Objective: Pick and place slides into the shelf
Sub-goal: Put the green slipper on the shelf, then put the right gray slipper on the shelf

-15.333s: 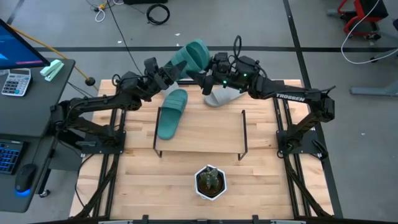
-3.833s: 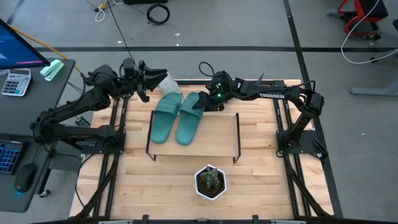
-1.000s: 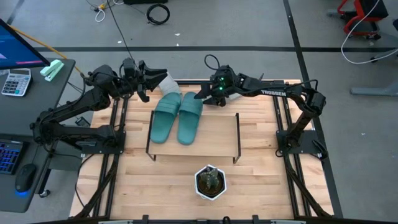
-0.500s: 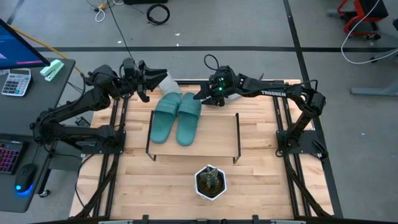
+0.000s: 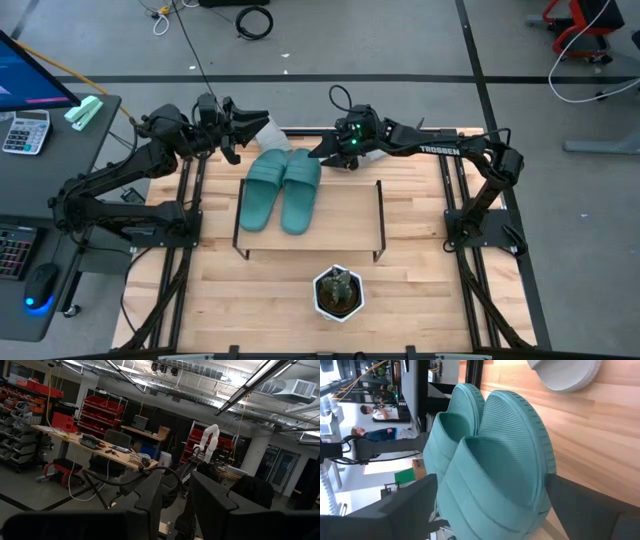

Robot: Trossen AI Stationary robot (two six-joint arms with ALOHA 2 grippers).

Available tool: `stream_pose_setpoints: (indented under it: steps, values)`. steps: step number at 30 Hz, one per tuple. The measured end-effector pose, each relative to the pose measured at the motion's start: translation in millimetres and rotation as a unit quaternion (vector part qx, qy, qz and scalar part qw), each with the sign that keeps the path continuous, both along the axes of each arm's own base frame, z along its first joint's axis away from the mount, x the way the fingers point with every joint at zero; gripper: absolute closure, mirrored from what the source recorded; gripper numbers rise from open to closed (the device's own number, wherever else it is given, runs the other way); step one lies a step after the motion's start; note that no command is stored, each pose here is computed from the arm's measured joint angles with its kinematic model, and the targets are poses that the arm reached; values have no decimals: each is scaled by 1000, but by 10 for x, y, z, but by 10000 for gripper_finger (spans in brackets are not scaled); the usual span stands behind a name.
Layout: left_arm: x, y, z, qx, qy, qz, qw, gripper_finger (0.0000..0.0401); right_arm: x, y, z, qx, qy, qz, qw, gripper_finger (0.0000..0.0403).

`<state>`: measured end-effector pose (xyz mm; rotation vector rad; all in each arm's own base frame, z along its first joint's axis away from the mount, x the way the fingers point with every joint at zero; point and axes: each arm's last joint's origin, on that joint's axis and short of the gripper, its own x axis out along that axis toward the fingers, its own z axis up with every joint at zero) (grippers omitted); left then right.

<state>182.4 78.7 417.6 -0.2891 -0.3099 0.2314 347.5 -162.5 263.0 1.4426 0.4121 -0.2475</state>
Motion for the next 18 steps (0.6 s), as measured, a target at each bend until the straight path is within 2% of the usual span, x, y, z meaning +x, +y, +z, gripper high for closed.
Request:
stream_pose_setpoints:
  steps: [9,18]
  values:
    - [0,0,0,-3,-1,-1,1000,294,-35,18,-68,30,39,-5,999,21]
    - [0,0,1,-2,-1,-1,1000,294,-42,33,-57,42,34,15,998,28]
